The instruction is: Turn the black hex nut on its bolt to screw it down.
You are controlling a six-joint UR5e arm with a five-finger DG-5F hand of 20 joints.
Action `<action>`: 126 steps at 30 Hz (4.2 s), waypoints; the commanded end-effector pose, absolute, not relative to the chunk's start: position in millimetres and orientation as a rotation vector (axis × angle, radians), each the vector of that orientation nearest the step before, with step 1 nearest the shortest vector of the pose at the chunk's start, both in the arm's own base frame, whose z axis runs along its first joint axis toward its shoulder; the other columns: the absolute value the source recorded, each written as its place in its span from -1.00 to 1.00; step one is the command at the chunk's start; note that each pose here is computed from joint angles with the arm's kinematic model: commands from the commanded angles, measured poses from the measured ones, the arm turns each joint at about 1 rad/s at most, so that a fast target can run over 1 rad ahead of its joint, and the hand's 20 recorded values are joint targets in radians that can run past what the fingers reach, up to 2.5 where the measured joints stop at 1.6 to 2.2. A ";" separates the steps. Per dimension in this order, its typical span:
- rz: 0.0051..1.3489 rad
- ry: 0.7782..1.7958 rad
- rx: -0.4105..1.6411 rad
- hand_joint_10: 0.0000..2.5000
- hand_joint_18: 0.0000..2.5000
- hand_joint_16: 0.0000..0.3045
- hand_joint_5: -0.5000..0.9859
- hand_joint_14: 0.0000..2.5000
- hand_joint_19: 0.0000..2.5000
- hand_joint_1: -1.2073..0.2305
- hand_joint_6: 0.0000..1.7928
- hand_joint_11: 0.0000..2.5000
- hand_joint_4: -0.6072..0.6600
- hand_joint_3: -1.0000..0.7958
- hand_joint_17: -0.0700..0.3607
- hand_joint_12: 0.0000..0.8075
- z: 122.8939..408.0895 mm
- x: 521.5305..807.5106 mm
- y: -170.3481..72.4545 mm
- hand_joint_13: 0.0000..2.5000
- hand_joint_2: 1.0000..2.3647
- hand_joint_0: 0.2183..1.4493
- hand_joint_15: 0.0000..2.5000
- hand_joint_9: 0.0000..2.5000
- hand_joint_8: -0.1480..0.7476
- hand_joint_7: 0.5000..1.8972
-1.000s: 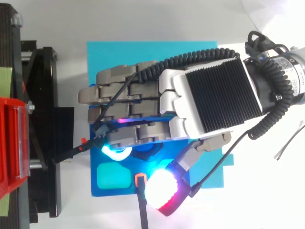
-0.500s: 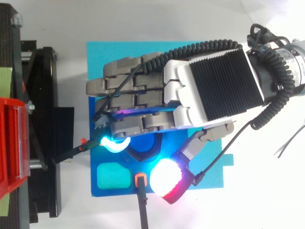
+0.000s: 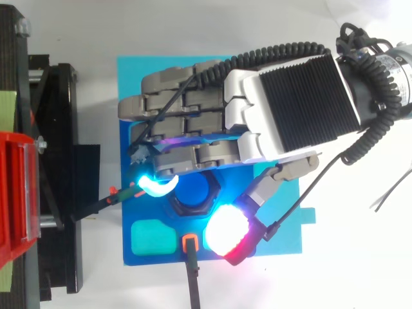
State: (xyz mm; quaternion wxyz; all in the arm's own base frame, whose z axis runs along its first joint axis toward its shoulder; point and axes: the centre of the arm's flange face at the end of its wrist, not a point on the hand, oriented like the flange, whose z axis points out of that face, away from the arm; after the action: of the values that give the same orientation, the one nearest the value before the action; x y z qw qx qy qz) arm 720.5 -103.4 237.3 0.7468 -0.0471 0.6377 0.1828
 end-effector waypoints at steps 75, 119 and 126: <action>0.418 1.329 -0.126 -0.99 -0.65 -0.67 -0.56 -1.00 -0.80 0.29 -0.43 -0.74 0.31 -0.44 -0.15 -0.22 218.7 746.8 -39.1 -0.65 -1.00 -0.55 -0.95 -0.55 -0.09 0.13; 0.417 1.333 -0.155 -0.99 -0.64 -0.67 -0.60 -1.00 -0.81 0.27 -0.09 -0.69 0.28 -0.44 -0.15 -0.23 223.9 745.6 -70.0 -0.65 -1.00 -0.56 -0.96 -0.51 -0.07 -0.36; 0.416 1.335 -0.158 -0.99 -0.64 -0.67 -0.60 -1.00 -0.81 0.27 -0.08 -0.68 0.28 -0.44 -0.15 -0.23 223.6 744.3 -76.8 -0.64 -1.00 -0.56 -0.95 -0.50 -0.07 -0.35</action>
State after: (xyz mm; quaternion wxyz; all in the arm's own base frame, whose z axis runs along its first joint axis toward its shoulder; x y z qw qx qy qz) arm 744.9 -74.0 224.1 0.7632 -0.0716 0.6131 0.1911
